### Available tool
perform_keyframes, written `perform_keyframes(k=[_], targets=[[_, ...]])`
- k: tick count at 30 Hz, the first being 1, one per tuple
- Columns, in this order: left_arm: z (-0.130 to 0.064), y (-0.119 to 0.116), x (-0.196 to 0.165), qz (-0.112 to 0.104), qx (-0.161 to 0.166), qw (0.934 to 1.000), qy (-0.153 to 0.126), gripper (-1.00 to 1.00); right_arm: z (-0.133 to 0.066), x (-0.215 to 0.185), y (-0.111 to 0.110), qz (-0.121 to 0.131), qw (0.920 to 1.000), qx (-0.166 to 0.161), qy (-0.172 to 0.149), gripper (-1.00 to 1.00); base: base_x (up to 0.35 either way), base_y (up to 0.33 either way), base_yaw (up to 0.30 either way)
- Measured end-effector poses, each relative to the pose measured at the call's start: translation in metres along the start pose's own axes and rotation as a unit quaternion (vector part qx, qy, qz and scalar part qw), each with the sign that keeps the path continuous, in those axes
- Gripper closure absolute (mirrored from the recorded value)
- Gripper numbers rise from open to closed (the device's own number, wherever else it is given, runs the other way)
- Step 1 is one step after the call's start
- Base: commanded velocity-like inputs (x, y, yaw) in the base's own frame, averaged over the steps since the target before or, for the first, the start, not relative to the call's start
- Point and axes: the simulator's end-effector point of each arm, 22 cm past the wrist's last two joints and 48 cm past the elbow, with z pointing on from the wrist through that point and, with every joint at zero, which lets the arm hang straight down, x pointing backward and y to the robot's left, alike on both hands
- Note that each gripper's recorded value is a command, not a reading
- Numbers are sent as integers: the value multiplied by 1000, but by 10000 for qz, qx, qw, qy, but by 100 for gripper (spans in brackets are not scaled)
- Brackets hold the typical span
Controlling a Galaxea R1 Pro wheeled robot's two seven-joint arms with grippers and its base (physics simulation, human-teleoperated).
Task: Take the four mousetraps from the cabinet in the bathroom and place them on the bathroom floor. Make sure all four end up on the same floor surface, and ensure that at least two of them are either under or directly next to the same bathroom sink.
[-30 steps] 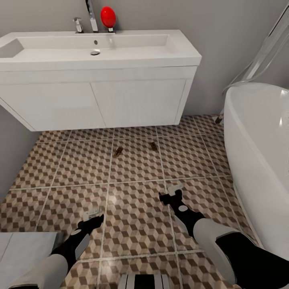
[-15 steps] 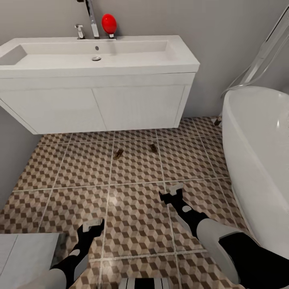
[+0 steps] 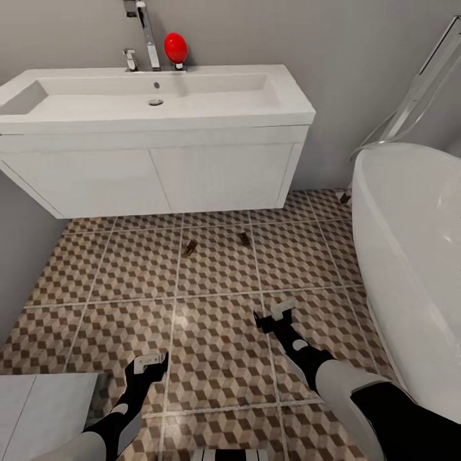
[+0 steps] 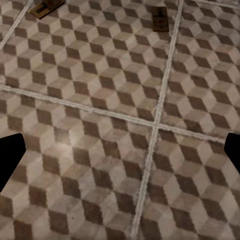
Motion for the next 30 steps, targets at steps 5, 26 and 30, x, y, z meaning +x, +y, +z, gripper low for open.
perform_keyframes(k=[5,26,30], targets=[[-9,-1,-1,9,16,10000,56,-100,-8,-8,-1,3,10000,7,-79,-100,0,0,0],[-46,3,-6,34,-22,9994,342,-100,-37,-27,1,33,10000,9,-21,-100,0,0,0],[-51,3,-10,33,-20,9994,352,-100,-43,-30,0,42,10000,27,-4,-100,0,0,0]])
